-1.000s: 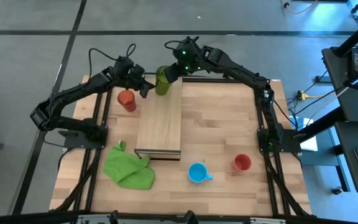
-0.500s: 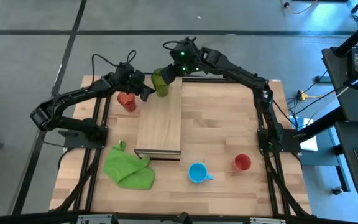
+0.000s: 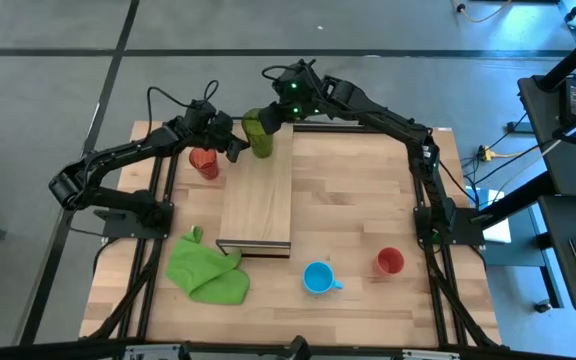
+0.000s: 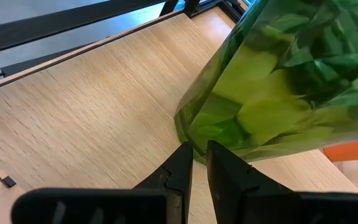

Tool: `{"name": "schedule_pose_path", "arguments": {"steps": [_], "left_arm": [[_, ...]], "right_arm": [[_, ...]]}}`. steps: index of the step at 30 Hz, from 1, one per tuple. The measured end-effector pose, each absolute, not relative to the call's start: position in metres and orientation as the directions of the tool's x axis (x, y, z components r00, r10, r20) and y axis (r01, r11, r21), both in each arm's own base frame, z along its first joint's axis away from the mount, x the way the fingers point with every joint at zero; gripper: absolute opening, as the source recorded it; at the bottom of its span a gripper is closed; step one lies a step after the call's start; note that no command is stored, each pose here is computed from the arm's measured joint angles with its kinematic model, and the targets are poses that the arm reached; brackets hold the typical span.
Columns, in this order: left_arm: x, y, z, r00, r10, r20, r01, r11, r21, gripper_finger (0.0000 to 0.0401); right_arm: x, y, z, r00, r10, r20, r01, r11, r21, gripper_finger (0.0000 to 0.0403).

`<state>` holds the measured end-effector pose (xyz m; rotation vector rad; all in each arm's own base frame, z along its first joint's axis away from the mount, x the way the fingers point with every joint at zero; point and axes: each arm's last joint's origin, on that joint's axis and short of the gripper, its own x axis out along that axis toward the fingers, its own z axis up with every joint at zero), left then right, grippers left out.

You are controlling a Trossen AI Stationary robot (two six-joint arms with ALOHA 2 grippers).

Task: Stack small to large cups/mugs on shelf
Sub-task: Put the green cup on the shelf, then put the red cup on the shelf

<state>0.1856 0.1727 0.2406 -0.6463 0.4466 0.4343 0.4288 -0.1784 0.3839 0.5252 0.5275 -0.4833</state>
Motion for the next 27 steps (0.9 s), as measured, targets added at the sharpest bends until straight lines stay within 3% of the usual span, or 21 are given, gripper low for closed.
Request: {"name": "schedule_pose_path", "arguments": {"steps": [12, 20, 24, 27], "left_arm": [[0.177, 0.167, 0.237, 0.751, 0.261, -0.607, -0.564, 0.731, -0.384, 0.0042], [0.155, 0.149, 0.267, 0.800, 0.290, -0.526, -0.529, 0.755, -0.388, 0.0043], [0.145, 0.134, 0.272, 0.780, 0.277, -0.561, -0.544, 0.743, -0.390, 0.0043], [0.131, 0.119, 0.266, 0.665, 0.299, -0.684, -0.624, 0.726, -0.289, 0.0043]], "right_arm": [[0.422, -0.192, 0.390, 0.760, -0.343, -0.552, 0.558, 0.779, 0.285, 0.0069], [0.383, -0.205, 0.429, 0.769, -0.414, -0.486, 0.581, 0.771, 0.261, 0.0069], [0.360, -0.195, 0.436, 0.718, -0.390, -0.577, 0.605, 0.760, 0.238, 0.0069], [0.342, -0.182, 0.433, 0.627, -0.331, -0.705, 0.633, 0.743, 0.214, 0.0069]]}}
